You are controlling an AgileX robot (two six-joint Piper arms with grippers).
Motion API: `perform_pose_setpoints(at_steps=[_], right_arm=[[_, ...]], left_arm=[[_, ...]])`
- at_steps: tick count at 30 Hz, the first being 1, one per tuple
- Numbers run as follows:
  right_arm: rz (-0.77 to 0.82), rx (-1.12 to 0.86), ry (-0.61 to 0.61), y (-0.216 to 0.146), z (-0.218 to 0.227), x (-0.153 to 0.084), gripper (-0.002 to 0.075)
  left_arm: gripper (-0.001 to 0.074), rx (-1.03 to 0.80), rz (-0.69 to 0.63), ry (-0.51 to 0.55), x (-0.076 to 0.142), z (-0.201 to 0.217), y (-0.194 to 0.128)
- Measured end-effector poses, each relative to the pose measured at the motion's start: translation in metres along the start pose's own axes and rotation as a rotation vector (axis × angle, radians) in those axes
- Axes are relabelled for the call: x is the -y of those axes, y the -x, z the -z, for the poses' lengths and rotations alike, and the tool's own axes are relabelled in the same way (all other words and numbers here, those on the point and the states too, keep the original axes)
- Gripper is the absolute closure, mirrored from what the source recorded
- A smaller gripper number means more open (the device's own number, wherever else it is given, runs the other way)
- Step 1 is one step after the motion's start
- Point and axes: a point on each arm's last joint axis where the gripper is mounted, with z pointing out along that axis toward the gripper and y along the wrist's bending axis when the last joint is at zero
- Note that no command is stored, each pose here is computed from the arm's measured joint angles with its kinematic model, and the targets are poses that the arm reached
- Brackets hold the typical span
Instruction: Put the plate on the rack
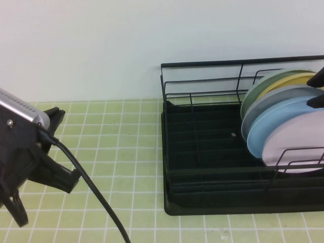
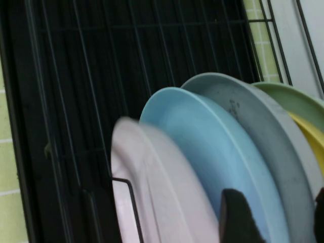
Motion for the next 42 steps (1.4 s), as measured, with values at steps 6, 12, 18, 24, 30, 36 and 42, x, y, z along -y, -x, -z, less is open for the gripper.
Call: perform_pose_setpoints(at_steps=[6, 12, 18, 24, 30, 36, 42], right_arm=[[-0.043, -0.002, 0.0, 0.0, 0.0, 0.0, 0.0391], [-0.102, 0.085, -0.02, 0.01, 0.005, 0.0, 0.0393], [-0.208, 0.386, -0.248, 0.057, 0.069, 0.001, 0.0481], [-0.256, 0.632, -0.583, 0.095, 0.162, -0.017, 0.0662], [-0.306, 0.801, -0.735, 0.116, 0.231, -0.057, 0.072], [-0.381, 0.806, -0.713, 0.104, 0.239, -0.116, 0.0726], [-0.447, 0.753, -0.661, 0.072, 0.204, -0.174, 0.0727]], left_arm=[[0.0735, 0.001, 0.0, -0.002, 0.0, 0.0, 0.0], [0.0735, 0.003, 0.0, -0.006, 0.001, 0.0, 0.0], [0.0735, 0.014, 0.0, -0.029, 0.003, 0.0, 0.001], [0.0735, 0.087, -0.003, -0.053, -0.001, 0.014, 0.009], [0.0735, 0.199, 0.085, 0.013, -0.021, 0.049, 0.017], [0.0735, 0.358, 0.117, -0.057, -0.026, 0.085, 0.014], [0.0735, 0.363, 0.101, -0.115, -0.017, 0.091, -0.015]])
